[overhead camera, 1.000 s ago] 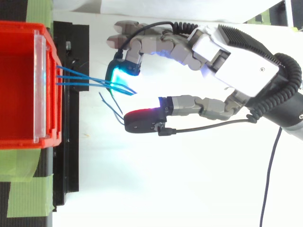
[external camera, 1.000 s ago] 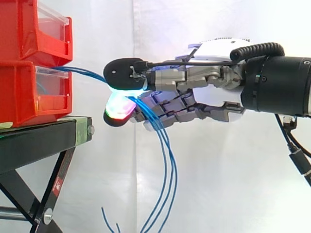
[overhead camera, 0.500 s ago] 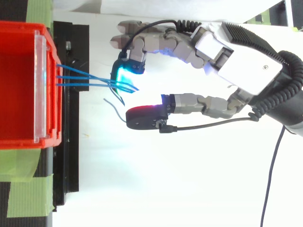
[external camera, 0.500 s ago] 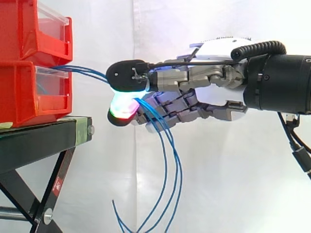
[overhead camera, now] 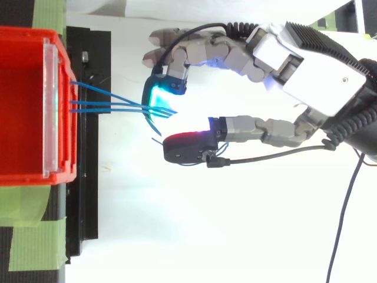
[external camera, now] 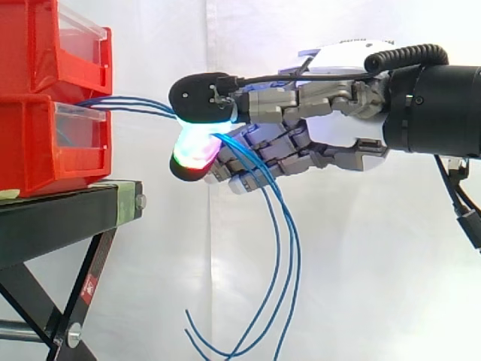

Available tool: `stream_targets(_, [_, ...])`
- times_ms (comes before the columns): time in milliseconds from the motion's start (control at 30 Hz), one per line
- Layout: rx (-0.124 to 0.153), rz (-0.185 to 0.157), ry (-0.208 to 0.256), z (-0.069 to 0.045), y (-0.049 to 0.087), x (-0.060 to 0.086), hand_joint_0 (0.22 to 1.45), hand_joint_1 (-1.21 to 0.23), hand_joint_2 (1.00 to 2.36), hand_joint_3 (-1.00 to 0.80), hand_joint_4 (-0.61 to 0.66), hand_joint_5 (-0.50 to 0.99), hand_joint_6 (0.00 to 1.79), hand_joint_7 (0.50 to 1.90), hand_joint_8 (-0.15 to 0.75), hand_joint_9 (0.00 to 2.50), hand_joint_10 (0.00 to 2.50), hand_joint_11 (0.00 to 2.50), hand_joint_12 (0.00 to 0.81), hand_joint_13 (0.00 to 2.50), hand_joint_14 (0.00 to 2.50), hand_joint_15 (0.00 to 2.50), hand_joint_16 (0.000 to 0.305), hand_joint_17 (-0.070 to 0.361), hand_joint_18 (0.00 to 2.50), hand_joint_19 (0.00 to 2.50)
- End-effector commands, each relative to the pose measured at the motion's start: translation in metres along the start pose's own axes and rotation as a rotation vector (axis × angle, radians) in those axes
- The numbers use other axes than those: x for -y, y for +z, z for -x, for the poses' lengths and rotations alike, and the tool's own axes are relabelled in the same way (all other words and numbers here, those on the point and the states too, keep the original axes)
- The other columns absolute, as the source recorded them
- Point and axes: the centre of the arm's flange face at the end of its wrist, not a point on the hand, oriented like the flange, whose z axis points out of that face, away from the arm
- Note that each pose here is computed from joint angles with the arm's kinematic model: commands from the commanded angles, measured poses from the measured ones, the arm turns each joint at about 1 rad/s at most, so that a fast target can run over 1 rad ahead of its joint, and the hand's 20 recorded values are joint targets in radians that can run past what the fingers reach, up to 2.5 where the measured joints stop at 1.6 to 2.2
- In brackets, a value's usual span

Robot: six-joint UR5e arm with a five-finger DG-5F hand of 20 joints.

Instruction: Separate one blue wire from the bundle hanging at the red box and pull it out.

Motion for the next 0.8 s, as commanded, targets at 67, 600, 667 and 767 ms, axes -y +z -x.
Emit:
stream_targets(67, [-0.001, -0.006, 0.001, 0.001, -0.001, 0.0, 0.69, -0.64, 1.02, -0.13, 0.25, -0.17, 0.71, 1.06, 0.347, 0.8, 0.01, 0.59, 0.379, 0.59, 0.01, 0.38, 0.047, 0.105, 0.43, 0.39])
stream_targets(600, [-0.014, -0.016, 0.061, 0.01, -0.007, -0.011, 0.69, -0.63, 1.02, -0.13, 0.27, -0.18, 0.72, 1.08, 0.454, 1.08, 0.02, 0.65, 0.38, 1.02, 0.02, 0.64, 0.04, 0.089, 0.51, 0.38])
stream_targets(667, [-0.017, -0.017, 0.071, 0.01, -0.007, -0.011, 0.69, -0.62, 1.02, -0.13, 0.27, -0.18, 0.72, 1.08, 0.459, 1.1, 0.02, 0.67, 0.383, 1.06, 0.02, 0.68, 0.04, 0.089, 0.51, 0.39])
stream_targets(767, [-0.024, -0.019, 0.091, 0.009, -0.008, -0.011, 0.69, -0.62, 1.02, -0.13, 0.26, -0.18, 0.73, 1.07, 0.448, 1.1, 0.02, 0.69, 0.384, 1.11, 0.02, 0.75, 0.039, 0.088, 0.51, 0.38])
